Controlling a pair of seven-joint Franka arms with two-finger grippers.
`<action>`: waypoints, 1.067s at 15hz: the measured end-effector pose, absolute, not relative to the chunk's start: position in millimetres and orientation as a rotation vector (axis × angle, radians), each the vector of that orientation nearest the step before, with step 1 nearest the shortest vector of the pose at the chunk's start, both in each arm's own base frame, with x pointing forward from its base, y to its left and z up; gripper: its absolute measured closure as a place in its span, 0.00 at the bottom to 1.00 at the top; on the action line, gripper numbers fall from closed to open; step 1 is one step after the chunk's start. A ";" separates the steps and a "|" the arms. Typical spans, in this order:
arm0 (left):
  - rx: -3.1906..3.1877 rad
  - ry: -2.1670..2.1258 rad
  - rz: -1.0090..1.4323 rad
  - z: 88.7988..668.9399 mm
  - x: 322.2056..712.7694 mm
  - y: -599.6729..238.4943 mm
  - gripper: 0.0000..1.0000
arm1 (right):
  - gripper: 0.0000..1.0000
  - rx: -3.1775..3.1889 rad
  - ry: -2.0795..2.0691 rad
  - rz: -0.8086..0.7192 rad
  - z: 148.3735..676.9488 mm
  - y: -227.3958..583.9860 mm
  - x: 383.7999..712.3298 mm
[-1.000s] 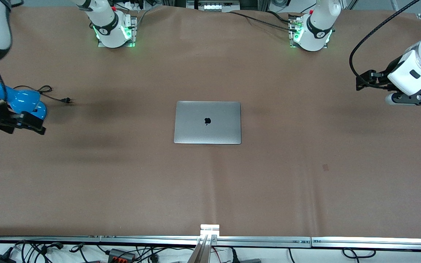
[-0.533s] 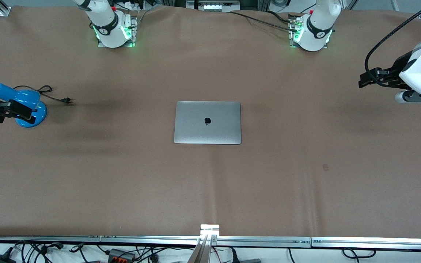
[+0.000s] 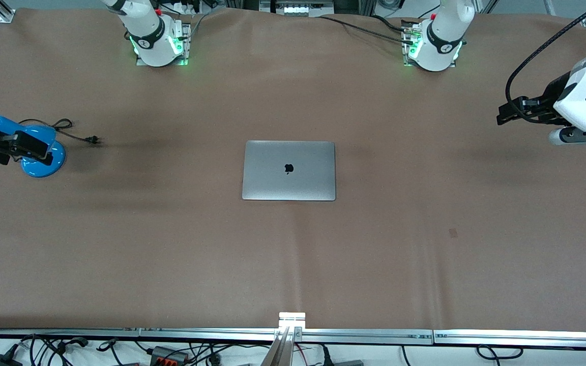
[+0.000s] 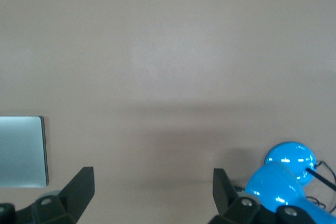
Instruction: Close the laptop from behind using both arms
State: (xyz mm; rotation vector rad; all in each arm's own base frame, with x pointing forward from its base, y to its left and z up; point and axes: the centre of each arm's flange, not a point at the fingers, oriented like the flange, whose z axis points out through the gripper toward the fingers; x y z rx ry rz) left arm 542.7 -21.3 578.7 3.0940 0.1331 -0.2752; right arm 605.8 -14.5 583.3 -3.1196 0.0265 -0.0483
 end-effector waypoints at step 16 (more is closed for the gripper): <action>3.095 0.132 -0.267 579.3 543.3 -22.2 0.00 | 0.00 -3.144 0.010 -0.078 580.9 -13.3 560.0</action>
